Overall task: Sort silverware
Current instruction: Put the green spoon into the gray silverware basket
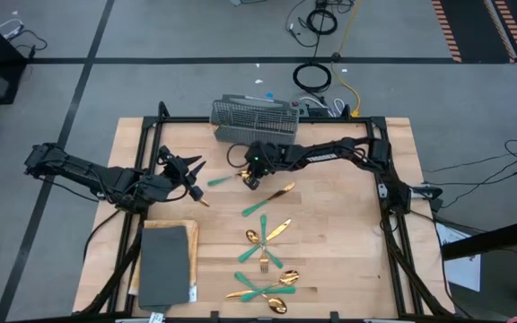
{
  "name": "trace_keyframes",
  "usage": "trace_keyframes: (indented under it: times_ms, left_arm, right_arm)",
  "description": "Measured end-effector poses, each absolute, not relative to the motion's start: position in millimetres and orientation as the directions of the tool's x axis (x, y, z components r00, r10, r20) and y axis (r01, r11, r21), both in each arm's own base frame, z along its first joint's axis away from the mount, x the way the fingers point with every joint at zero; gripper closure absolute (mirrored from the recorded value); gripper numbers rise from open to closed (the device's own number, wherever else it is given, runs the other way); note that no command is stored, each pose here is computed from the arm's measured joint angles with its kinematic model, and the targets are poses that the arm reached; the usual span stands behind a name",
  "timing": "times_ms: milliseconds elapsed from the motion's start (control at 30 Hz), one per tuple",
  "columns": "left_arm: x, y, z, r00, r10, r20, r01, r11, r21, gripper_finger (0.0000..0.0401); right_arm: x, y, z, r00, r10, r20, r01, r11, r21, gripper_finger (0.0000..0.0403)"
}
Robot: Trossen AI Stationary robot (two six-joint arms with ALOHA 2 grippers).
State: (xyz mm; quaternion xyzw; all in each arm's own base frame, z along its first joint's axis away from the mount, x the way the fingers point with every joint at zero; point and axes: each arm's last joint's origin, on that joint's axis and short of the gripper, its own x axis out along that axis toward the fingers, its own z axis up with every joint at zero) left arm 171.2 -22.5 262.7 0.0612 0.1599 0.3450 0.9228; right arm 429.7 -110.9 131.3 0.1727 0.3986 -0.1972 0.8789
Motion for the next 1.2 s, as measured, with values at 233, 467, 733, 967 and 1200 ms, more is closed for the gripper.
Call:
trace_keyframes:
  times_ms: [233,467,733,967,1200]
  left_arm:
    - [171,-22,263,0.711,0.656,-0.253,-0.617,0.754,0.223,0.0302]
    - [171,-23,263,0.711,0.656,-0.253,-0.623,0.754,0.208,0.0302]
    - [171,-23,262,0.710,0.657,-0.256,-0.624,0.754,0.204,0.0302]
    - [171,-22,262,0.709,0.657,-0.256,-0.625,0.754,0.204,0.0302]
    - [171,-22,262,0.710,0.657,-0.256,-0.624,0.754,0.203,0.0302]
  right_arm:
    - [432,-88,142,0.609,-0.206,-0.766,0.431,0.896,0.102,0.0403]
    - [417,-74,185,0.576,-0.325,-0.750,0.441,0.896,-0.050,0.0402]
    - [386,-57,247,0.541,-0.487,-0.686,0.468,0.852,-0.236,0.0402]
    - [357,-58,295,0.531,-0.613,-0.585,0.532,0.779,-0.333,0.0402]
    - [328,-64,328,0.459,-0.741,-0.490,0.606,0.665,-0.438,0.0402]
